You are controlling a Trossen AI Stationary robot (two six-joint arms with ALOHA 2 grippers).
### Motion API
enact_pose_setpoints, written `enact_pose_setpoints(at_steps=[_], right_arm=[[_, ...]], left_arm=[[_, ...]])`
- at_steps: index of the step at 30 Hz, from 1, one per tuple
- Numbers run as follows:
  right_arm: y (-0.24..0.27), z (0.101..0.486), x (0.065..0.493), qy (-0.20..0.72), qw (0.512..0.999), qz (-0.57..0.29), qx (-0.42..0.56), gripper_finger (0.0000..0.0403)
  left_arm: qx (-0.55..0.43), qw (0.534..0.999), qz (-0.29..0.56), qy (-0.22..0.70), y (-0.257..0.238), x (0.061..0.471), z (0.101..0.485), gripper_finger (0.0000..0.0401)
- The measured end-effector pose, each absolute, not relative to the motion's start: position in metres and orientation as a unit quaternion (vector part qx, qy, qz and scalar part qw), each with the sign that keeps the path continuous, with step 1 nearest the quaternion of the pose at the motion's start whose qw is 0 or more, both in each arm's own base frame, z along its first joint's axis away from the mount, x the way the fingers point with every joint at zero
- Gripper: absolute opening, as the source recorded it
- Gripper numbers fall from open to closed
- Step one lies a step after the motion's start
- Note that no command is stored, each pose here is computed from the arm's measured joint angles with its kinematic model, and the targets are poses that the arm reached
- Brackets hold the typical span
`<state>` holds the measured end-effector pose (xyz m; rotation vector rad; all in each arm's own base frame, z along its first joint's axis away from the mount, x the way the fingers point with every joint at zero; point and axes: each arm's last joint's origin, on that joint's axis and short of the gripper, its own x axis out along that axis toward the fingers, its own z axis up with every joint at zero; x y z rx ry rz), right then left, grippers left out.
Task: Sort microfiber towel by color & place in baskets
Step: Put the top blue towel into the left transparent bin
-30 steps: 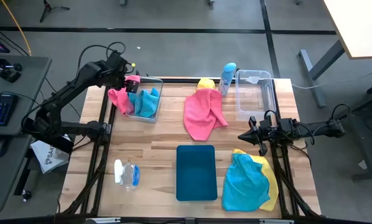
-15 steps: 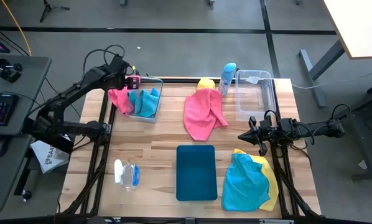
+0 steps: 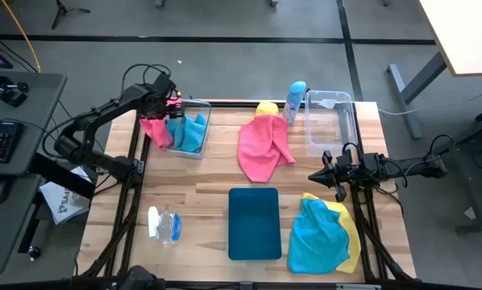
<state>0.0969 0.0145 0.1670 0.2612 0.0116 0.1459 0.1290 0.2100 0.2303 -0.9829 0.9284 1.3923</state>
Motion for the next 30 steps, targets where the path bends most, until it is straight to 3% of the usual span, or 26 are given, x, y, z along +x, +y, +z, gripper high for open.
enact_pose_setpoints(at_steps=[5,9,20,30], right_arm=[[0.014,0.167,0.097,0.006,0.989,0.073,0.130,0.0000],[0.014,0.167,0.097,0.006,0.989,0.072,0.130,0.0000],[0.014,0.167,0.097,0.005,0.989,0.073,0.130,0.0000],[0.014,0.167,0.097,0.006,0.989,0.073,0.130,0.0000]], left_arm=[[-0.436,0.569,0.585,0.377,0.211,0.129,0.232,0.0213],[-0.440,0.621,0.566,0.316,0.210,0.131,0.249,0.0213],[-0.362,0.563,0.642,0.374,0.208,0.134,0.235,0.0180],[-0.384,0.533,0.611,0.441,0.208,0.141,0.213,0.0157]])
